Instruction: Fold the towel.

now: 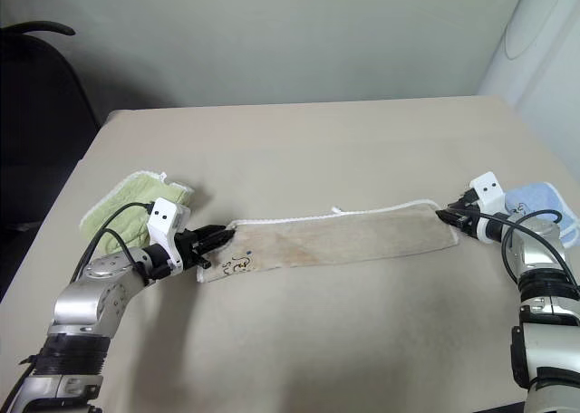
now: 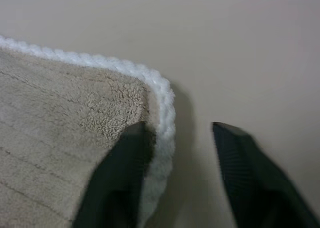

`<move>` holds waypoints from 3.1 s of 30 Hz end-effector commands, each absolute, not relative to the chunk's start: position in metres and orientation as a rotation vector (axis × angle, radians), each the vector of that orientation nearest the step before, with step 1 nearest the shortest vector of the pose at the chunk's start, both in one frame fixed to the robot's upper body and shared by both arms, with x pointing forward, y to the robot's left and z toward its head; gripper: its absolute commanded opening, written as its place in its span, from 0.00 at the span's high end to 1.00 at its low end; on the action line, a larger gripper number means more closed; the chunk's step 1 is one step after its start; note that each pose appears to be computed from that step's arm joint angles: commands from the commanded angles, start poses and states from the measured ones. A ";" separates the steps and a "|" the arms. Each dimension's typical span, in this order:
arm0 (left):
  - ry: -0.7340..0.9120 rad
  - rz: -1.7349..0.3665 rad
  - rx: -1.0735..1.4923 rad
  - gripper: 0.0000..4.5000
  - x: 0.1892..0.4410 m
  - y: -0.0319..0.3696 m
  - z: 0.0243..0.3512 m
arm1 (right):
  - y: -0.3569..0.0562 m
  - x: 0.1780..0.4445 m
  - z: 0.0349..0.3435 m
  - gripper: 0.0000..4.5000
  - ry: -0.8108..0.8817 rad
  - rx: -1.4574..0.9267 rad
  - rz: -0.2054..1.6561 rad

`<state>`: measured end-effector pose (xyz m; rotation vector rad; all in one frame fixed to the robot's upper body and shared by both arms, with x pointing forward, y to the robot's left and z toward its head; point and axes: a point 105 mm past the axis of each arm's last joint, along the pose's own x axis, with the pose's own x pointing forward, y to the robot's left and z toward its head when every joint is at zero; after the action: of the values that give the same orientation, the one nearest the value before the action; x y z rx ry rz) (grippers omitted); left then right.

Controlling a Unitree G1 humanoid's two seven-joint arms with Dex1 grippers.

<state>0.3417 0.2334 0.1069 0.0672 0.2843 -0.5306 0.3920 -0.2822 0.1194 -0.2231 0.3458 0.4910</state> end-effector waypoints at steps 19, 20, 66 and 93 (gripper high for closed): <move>-0.024 -0.382 0.033 0.28 0.316 0.237 0.169 | -0.303 0.298 0.146 0.03 0.303 0.649 0.381; -0.026 -0.401 0.027 0.28 0.316 0.233 0.170 | -0.302 0.297 0.141 0.03 0.320 0.674 0.363; -0.057 -0.562 -0.023 0.28 0.311 0.184 0.173 | -0.275 0.352 0.118 1.00 0.386 0.680 0.255; -0.062 -0.591 -0.034 0.28 0.314 0.169 0.170 | -0.142 0.344 0.149 1.00 0.281 -0.683 0.918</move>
<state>0.3166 0.1718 0.1586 -0.0506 -0.0098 -0.5836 0.3437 -0.1524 0.1415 -0.6318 0.3238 0.8965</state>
